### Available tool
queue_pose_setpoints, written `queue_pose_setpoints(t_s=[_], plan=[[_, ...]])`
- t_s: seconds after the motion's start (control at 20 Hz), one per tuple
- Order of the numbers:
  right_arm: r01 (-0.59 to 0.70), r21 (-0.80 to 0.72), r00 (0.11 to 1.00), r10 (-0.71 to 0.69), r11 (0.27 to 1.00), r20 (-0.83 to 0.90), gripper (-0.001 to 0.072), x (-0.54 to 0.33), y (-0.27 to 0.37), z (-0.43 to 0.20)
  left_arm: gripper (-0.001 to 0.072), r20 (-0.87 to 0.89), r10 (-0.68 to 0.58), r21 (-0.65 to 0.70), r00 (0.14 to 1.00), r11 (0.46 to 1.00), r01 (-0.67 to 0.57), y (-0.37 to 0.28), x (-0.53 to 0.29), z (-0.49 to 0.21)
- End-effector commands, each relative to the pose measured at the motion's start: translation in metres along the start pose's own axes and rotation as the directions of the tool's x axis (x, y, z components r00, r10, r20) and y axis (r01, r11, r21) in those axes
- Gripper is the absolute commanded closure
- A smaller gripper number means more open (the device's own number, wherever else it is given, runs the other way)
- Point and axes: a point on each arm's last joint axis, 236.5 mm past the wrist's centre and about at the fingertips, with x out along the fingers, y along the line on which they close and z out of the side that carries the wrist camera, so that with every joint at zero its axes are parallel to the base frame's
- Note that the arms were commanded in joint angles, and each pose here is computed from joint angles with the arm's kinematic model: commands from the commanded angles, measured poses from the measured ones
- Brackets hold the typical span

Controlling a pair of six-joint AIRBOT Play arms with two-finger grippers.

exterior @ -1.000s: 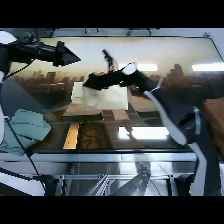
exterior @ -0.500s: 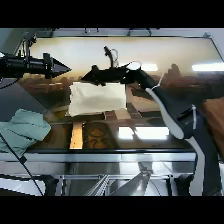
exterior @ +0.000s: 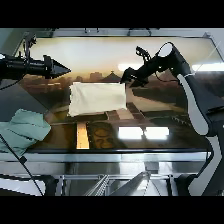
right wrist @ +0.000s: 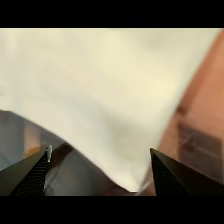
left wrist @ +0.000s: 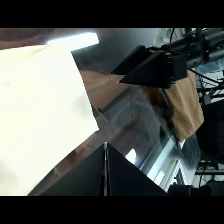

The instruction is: Fold the shirts.

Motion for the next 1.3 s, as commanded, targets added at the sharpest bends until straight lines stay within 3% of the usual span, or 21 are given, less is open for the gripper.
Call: queue_pose_setpoints(t_s=[0.0,0.25,0.3,0.4,0.45,0.55,0.65,0.7,0.85,0.9,1.0,1.05,1.1,1.25], plan=[[0.158,0.089,0.986,-0.153,0.983,-0.063,0.001,0.019,-0.061,-0.008,0.0704,0.029,0.017,0.006,0.999,1.0,-0.017,0.004,0.0,0.007],[-0.065,0.132,0.994,0.076,0.989,-0.081,0.0012,0.071,-0.041,-0.007,0.0703,0.021,0.012,0.006,1.0,1.0,-0.012,0.003,0.0,0.005],[-0.101,0.144,0.99,0.114,0.984,-0.085,0.004,0.079,-0.037,-0.008,0.0703,0.017,0.01,0.008,1.0,1.0,-0.01,0.002,0.002,0.004],[-0.143,0.155,0.983,0.158,0.978,-0.091,0.0242,0.087,-0.033,-0.009,0.0703,0.017,0.01,0.008,1.0,1.0,-0.01,0.002,0.002,0.004],[-0.153,0.158,0.981,0.169,0.976,-0.092,0.029,0.087,-0.032,-0.01,0.0703,0.016,0.01,0.008,1.0,1.0,-0.01,0.001,0.002,0.004],[-0.157,0.158,0.98,0.173,0.975,-0.097,0.029,0.087,-0.03,-0.011,0.0699,0.015,0.009,0.01,1.0,1.0,-0.009,0.0,0.003,0.004],[-0.16,0.138,0.979,0.176,0.977,-0.106,0.029,0.087,-0.03,-0.013,0.0425,0.012,0.007,0.01,1.0,1.0,-0.007,0.0,0.005,0.003],[-0.161,0.132,0.979,0.175,0.978,-0.107,0.029,0.087,-0.03,-0.013,0.0382,0.009,0.005,0.012,1.0,1.0,-0.005,-0.002,0.006,0.003],[-0.156,0.133,0.981,0.169,0.979,-0.099,0.0299,0.086,-0.032,-0.011,0.0382,-0.001,0.001,0.018,1.0,1.0,-0.001,-0.005,0.011,0.001],[-0.157,0.139,0.979,0.173,0.978,-0.105,0.038,0.082,-0.036,-0.012,0.0382,-0.003,0.0,0.018,1.0,1.0,0.0,-0.005,0.011,0.0],[-0.171,0.169,0.969,0.197,0.971,-0.149,0.0395,0.061,-0.047,-0.021,0.0382,-0.003,0.001,0.018,1.0,1.0,-0.001,-0.005,0.011,0.0],[-0.177,0.189,0.961,0.211,0.966,-0.18,0.0495,0.048,-0.053,-0.028,0.0382,-0.003,0.001,0.018,1.0,1.0,-0.001,-0.005,0.011,0.0],[-0.174,0.221,0.951,0.223,0.96,-0.216,0.0686,0.034,-0.059,-0.037,0.0382,-0.002,0.002,0.018,1.0,1.0,-0.001,-0.005,0.011,0.001],[-0.13,0.222,0.923,0.199,0.966,-0.328,0.0691,0.012,-0.069,-0.064,0.0382,0.002,0.004,0.016,1.0,1.0,-0.004,-0.003,0.009,0.001]])
